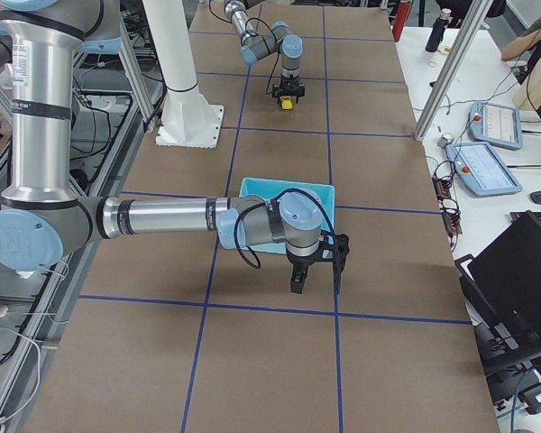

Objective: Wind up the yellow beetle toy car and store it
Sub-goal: 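Close the left gripper on the car and press it onto the table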

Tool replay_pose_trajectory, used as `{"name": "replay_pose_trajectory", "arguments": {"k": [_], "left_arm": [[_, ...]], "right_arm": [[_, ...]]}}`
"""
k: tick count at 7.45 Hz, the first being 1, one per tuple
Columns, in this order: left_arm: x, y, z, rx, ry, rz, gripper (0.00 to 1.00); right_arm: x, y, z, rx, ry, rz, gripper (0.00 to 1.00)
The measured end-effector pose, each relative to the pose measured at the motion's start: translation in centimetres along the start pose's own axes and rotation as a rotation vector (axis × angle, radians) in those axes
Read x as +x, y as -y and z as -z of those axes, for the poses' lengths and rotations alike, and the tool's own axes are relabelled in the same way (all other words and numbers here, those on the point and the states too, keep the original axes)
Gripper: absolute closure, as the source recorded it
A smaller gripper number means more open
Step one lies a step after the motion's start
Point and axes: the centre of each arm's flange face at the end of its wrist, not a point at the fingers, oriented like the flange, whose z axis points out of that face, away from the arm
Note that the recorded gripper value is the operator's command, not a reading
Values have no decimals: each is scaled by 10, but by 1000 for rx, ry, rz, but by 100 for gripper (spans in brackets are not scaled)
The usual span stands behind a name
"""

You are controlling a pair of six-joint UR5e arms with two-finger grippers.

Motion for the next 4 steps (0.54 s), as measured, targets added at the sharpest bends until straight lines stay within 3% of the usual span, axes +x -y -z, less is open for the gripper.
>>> {"name": "replay_pose_trajectory", "arguments": {"k": [3,4], "left_arm": [[0,1,0,3,0,5,78],[0,1,1,5,0,7,83]], "right_arm": [[0,-1,0,1,0,0,0],[0,-1,1,1,0,0,0]]}}
